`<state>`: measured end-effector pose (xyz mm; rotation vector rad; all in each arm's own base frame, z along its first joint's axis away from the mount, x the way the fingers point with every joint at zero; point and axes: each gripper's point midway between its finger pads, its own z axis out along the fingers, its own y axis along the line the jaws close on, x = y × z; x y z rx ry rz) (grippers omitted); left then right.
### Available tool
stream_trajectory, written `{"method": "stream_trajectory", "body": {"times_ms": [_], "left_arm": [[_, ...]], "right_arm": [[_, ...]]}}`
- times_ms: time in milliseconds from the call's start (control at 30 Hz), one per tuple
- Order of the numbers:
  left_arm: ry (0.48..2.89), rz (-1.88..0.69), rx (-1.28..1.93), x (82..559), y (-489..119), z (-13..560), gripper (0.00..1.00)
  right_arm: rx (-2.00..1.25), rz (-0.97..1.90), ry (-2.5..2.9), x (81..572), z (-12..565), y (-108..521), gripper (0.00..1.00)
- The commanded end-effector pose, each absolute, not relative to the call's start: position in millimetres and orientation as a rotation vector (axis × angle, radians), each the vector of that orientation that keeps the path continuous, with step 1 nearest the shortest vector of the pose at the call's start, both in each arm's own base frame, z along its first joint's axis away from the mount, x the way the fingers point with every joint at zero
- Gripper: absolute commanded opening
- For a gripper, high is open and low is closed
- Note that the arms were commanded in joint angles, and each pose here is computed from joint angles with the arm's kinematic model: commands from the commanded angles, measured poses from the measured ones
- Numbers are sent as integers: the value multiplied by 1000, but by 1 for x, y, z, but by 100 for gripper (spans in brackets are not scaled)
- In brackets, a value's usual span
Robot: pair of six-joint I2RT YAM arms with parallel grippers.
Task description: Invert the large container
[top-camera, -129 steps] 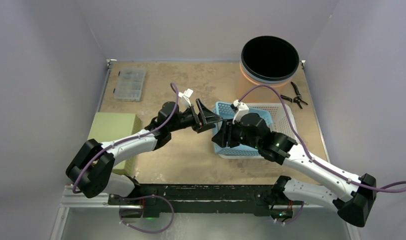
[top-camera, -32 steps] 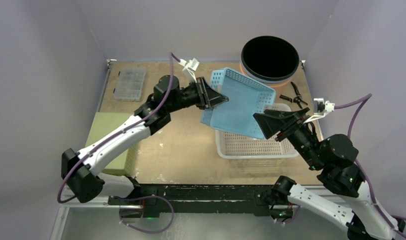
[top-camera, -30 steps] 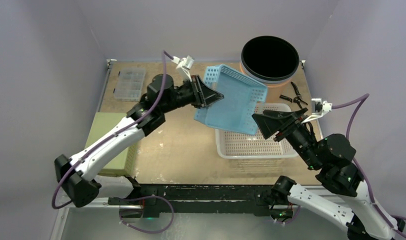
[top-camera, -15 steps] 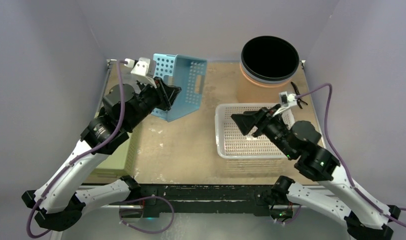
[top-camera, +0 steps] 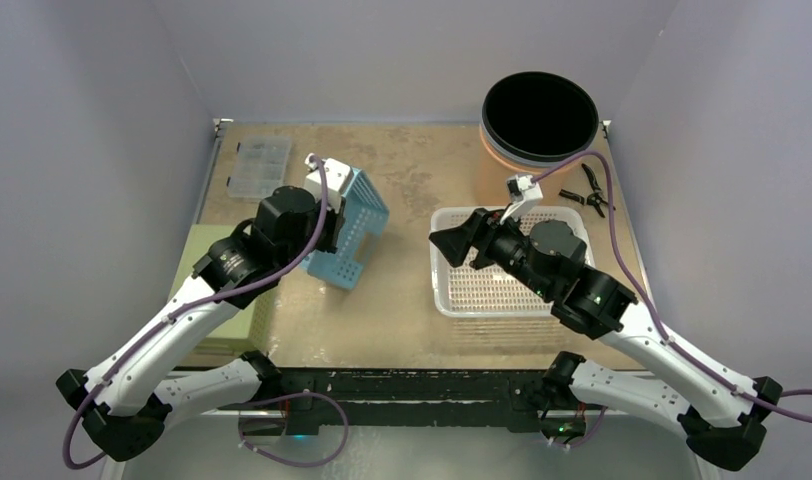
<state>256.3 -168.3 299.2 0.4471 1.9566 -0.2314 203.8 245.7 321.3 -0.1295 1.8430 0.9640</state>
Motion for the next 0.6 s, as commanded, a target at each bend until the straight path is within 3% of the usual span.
{"method": "stream_trajectory", "body": {"times_ms": [0, 300, 567], "left_arm": [[1909, -151, 552, 259, -164, 294, 0], [1920, -88, 596, 253, -166, 277, 0], [1806, 121, 692, 272, -163, 328, 0]], "right_arm": [[-87, 994, 1814, 209, 329, 250, 72], [-27, 971, 1903, 220, 308, 261, 73], [27, 942, 1904, 227, 307, 258, 74]]}}
